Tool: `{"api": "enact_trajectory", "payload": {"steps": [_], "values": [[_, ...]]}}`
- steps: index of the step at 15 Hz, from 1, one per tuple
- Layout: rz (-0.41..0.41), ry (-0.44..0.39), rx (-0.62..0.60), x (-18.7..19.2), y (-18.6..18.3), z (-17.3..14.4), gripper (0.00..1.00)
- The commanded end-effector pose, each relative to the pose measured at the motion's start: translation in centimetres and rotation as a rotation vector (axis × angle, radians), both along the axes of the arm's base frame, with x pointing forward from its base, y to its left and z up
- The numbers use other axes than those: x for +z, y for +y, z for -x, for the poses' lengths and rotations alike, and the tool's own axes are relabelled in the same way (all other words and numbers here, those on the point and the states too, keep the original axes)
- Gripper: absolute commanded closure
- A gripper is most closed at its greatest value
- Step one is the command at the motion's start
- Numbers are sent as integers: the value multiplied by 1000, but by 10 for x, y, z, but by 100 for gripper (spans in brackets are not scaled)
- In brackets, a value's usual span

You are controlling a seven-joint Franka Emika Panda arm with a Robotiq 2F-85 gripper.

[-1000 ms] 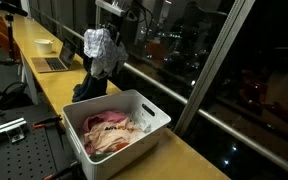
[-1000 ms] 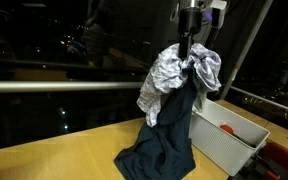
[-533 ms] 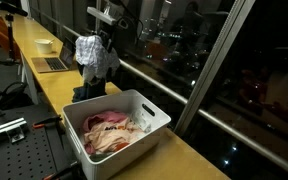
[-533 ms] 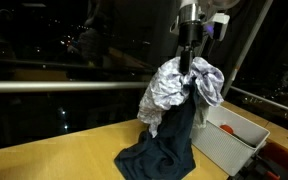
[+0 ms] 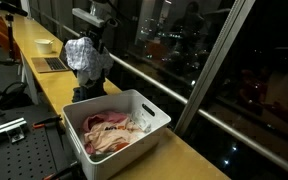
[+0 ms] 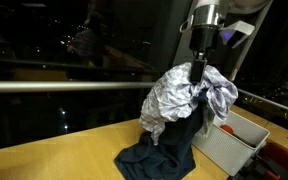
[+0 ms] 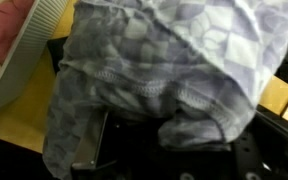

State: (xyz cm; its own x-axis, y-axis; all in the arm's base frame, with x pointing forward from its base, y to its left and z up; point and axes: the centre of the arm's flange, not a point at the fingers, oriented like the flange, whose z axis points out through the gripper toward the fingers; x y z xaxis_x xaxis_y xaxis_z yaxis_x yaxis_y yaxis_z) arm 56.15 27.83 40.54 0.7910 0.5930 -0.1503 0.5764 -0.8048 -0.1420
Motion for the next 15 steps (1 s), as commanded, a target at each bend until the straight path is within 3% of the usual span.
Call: {"api": "enact_trajectory", "payload": {"steps": [1, 7, 15], "values": [[19, -125, 90, 6, -6, 47, 100], [136, -282, 179, -5, 2, 74, 100], [129, -361, 230, 14, 8, 62, 100]]}}
